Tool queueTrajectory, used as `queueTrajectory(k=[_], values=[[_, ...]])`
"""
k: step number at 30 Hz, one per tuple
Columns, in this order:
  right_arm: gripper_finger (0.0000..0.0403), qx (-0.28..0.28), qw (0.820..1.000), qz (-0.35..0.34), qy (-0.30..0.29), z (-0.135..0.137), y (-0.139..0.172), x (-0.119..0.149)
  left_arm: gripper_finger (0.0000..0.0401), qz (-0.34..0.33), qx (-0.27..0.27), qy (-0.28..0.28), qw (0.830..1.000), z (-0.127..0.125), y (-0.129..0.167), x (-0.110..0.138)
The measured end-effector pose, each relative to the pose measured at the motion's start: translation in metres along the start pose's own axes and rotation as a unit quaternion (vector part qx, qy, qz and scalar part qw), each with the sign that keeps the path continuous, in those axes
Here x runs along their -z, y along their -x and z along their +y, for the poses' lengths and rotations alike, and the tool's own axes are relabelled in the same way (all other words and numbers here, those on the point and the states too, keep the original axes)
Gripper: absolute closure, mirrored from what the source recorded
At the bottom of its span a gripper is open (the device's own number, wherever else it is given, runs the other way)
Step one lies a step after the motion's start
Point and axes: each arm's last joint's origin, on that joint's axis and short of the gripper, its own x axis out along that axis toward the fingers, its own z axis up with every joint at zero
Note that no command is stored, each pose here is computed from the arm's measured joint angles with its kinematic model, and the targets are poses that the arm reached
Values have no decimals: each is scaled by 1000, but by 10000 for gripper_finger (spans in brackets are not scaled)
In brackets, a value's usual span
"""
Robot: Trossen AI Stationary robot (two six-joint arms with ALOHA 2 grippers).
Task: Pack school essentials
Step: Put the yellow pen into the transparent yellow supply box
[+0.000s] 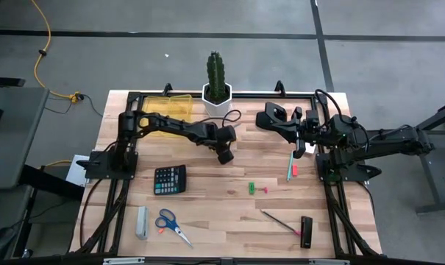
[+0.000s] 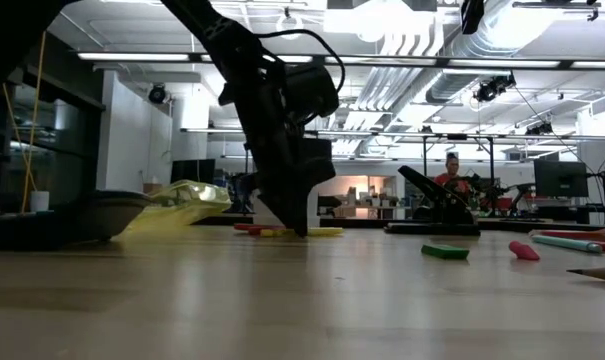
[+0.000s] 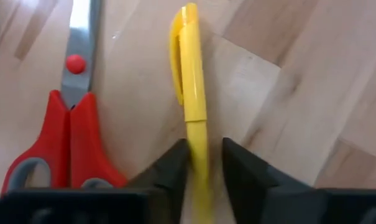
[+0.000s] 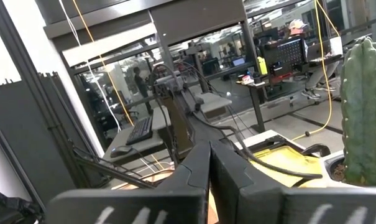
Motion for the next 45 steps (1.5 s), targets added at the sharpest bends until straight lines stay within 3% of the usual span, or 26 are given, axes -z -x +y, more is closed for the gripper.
queueTrajectory(k=[3,7,12,22,25,29,34,38,45], values=[[402,3,1000,-1,0,0,0,0,387,0,6,-12,1000,-1,4,0],[402,3,1000,-1,0,0,0,0,381,2,9,-18,1000,0,11,1],[402,4,1000,2,0,0,0,0,395,-23,61,-38,997,0,35,-6],[402,5,1000,3,1,0,0,1,396,-169,114,-47,978,11,137,-19],[402,6,1000,5,1,-1,0,1,397,-243,130,-42,960,16,169,-11],[402,6,1000,7,1,-1,0,2,397,-349,165,-18,923,25,201,12],[402,9,1000,17,3,-1,0,4,397,-474,218,18,853,33,231,49],[402,10,1000,18,3,-1,0,4,398,-535,252,41,805,41,243,79],[402,9,1000,18,12,-1,0,4,398,-568,273,45,775,50,257,110]])
